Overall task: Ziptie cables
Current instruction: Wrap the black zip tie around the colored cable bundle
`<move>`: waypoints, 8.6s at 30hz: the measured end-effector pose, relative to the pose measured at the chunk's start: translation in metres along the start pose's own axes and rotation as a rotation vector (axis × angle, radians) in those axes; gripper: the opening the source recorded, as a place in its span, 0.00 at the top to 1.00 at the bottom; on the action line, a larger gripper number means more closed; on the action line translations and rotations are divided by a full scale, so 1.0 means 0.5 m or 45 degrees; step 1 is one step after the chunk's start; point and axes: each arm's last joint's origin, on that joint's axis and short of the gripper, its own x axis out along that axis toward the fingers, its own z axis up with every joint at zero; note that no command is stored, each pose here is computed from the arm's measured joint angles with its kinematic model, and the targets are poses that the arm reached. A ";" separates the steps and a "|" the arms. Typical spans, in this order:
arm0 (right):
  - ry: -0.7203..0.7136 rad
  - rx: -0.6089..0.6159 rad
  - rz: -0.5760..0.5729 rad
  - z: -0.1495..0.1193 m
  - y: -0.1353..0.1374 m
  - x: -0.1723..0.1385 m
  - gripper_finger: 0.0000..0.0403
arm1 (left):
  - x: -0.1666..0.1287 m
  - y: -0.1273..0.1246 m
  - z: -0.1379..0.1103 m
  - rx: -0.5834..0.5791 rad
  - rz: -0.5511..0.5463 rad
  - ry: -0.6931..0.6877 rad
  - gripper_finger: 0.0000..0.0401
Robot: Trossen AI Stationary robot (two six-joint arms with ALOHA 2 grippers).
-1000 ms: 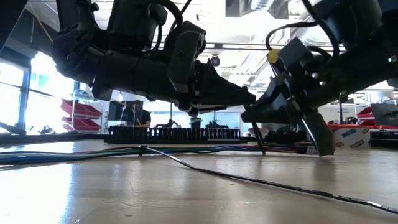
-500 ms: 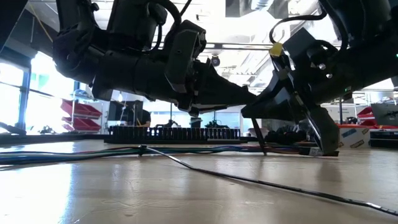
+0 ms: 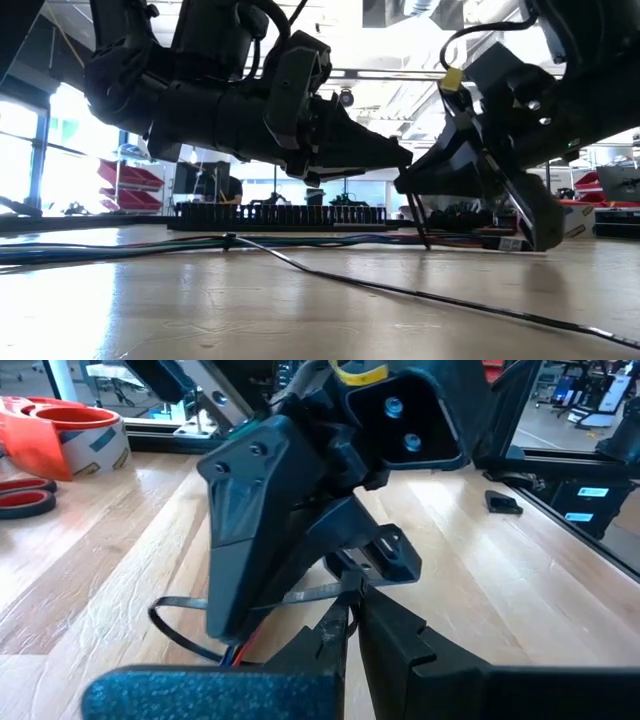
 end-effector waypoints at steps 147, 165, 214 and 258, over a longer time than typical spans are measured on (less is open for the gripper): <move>0.334 0.140 -0.089 -0.031 -0.022 0.032 0.78 | 0.012 0.003 -0.017 -0.236 0.289 -0.064 1.00; 0.352 0.221 -0.135 -0.046 -0.046 0.051 0.82 | -0.037 0.013 -0.021 -0.313 0.289 -0.162 1.00; 0.191 0.022 -0.137 0.001 -0.026 0.028 0.55 | -0.036 0.012 -0.026 -0.338 0.275 -0.131 1.00; 0.333 -0.001 -0.133 -0.011 -0.047 0.010 1.00 | -0.035 0.019 -0.026 -0.344 0.283 -0.131 1.00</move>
